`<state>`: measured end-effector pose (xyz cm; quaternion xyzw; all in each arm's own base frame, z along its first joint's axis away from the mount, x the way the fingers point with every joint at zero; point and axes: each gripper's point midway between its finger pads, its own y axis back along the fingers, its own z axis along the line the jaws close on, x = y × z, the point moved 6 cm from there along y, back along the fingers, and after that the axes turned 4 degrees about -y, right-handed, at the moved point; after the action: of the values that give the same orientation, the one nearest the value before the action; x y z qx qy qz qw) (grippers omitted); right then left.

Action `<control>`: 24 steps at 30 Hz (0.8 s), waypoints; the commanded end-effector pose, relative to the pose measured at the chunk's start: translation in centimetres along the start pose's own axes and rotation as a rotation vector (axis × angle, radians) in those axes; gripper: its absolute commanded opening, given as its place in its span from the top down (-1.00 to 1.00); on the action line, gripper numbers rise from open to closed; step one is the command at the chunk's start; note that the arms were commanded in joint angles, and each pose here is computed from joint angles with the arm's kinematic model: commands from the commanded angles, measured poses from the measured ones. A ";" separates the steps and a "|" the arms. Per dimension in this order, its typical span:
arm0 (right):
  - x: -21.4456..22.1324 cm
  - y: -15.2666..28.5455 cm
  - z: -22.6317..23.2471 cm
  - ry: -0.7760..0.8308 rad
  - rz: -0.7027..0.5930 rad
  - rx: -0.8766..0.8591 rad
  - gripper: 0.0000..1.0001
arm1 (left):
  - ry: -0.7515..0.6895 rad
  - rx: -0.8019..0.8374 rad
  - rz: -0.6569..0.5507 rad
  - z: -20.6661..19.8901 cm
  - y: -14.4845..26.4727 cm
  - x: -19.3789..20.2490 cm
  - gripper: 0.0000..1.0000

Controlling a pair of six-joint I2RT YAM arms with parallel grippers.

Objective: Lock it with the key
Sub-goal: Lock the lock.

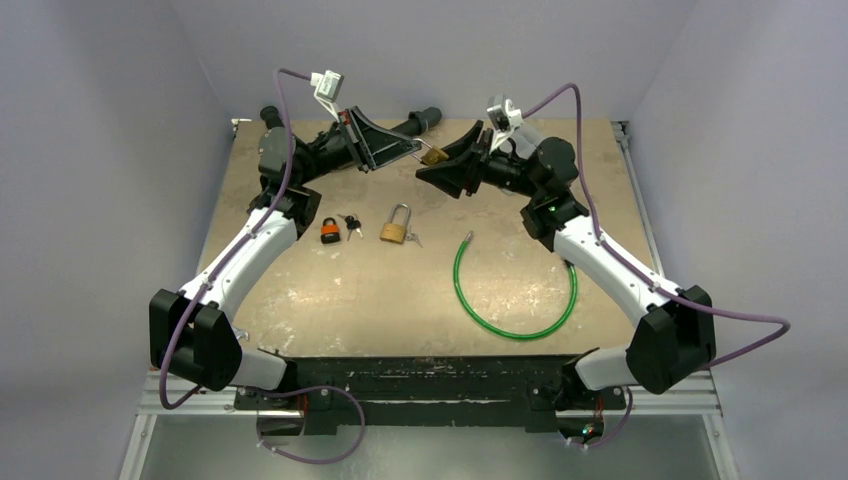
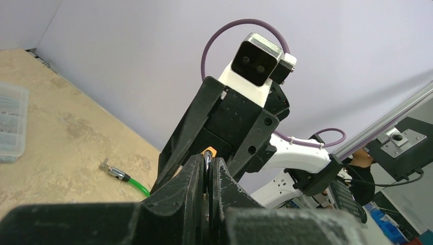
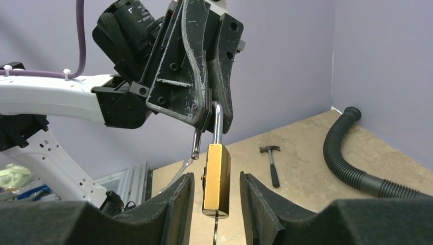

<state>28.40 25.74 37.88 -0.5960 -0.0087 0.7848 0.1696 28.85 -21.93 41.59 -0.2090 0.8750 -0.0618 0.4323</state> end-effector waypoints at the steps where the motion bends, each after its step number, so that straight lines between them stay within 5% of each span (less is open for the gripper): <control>1: -2.7 -0.6 1.3 0.057 -0.064 -0.038 0.26 | -0.019 0.024 -0.034 -0.6 -0.1 -0.3 1.00; 6: -2.4 -0.5 1.6 0.038 -0.046 -0.054 1.00 | -0.042 0.032 -0.022 -0.7 -0.1 -0.2 1.00; 8: -2.3 -0.3 2.1 0.032 -0.027 -0.081 1.00 | -0.109 0.060 0.012 -0.9 0.1 0.0 0.89; 11: -2.0 0.3 2.6 0.032 0.019 -0.105 1.00 | -0.234 0.114 0.116 -1.2 0.7 0.3 0.14; 14: -1.3 1.2 3.1 0.030 0.075 -0.127 1.00 | -0.341 0.113 0.304 -0.1 2.2 1.2 -0.16; 20: 1.4 3.1 3.6 0.052 0.242 -0.160 1.00 | -0.611 0.112 0.552 0.5 6.4 3.4 -0.35; 24: 2.4 3.7 3.6 0.085 0.298 -0.171 1.00 | -0.590 0.129 0.572 -0.1 7.0 4.2 -0.32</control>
<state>24.66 24.30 35.36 -0.5970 0.0179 0.8011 0.0387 27.38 -18.21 38.07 -0.0015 0.7521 0.0827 0.6538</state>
